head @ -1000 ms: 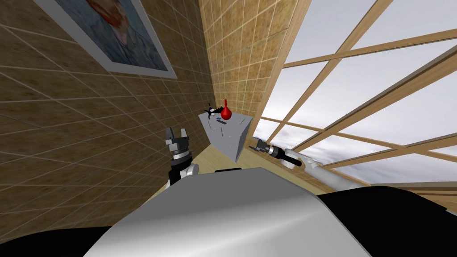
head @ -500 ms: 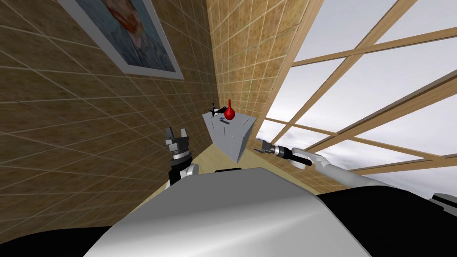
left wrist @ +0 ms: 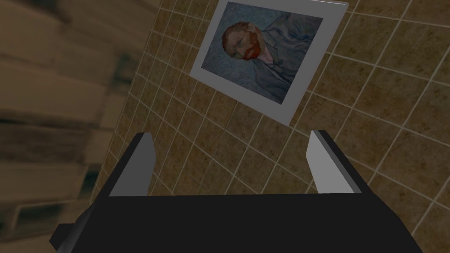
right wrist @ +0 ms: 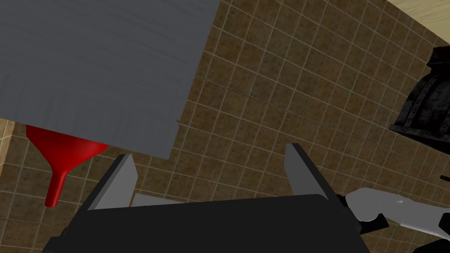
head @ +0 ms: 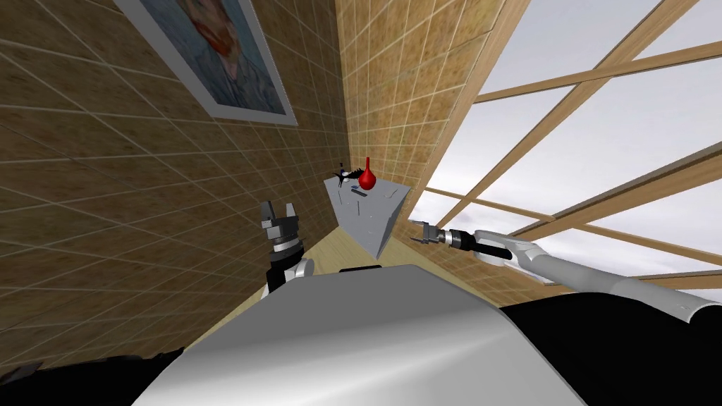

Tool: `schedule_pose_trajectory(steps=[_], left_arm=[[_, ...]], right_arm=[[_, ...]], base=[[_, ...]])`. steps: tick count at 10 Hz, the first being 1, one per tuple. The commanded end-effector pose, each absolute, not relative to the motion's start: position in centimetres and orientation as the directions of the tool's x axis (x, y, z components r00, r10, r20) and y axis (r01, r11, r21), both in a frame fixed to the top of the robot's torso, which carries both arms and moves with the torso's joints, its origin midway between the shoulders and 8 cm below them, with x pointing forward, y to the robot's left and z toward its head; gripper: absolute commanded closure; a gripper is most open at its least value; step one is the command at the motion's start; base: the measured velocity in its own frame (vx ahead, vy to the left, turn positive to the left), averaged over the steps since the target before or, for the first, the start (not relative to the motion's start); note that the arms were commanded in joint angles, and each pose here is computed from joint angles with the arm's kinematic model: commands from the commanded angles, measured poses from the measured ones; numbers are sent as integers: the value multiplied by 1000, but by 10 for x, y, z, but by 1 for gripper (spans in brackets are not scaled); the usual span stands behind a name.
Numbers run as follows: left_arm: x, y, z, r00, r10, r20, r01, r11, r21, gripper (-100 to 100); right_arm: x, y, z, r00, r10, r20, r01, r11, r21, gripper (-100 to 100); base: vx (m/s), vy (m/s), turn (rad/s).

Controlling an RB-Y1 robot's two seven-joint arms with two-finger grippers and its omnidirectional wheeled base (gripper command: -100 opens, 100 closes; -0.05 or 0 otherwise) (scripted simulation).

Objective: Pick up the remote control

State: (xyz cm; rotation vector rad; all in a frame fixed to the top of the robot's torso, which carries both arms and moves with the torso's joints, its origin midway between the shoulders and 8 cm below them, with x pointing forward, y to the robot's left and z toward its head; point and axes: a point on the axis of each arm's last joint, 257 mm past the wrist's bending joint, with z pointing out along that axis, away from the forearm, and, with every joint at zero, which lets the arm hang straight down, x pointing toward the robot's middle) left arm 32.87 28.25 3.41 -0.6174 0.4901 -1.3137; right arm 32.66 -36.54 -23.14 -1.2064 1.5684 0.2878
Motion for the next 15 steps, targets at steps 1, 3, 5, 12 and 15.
schedule_pose_trajectory(steps=[1, 3, 5, 12, 15], left_arm=[[329, 282, 34, 195, -981, 13, 733, 137, -666, 0], [329, 283, 34, 195, -981, 12, 733, 137, -666, 0], [329, 283, 34, 195, -981, 12, 733, 137, -666, 0], [329, 283, 34, 195, -981, 12, 733, 137, -666, 0], [329, 282, 34, 195, -981, 12, 733, 137, -666, 0]], right_arm=[[323, -382, -231, 107, -592, -799, -809, 415, -416, -100], [314, -409, -235, 110, -660, -743, -819, 364, -444, -100], [315, -417, -229, 116, -688, -717, -826, 334, -454, -100], [290, -497, -220, 141, -850, -507, -864, 144, -482, -100], [287, -526, -203, 168, -900, -402, -882, 44, -469, -100]], base=[[30, 29, 110], [23, 18, 70], [29, 18, 57], [37, 21, 111], [60, 26, 132]])
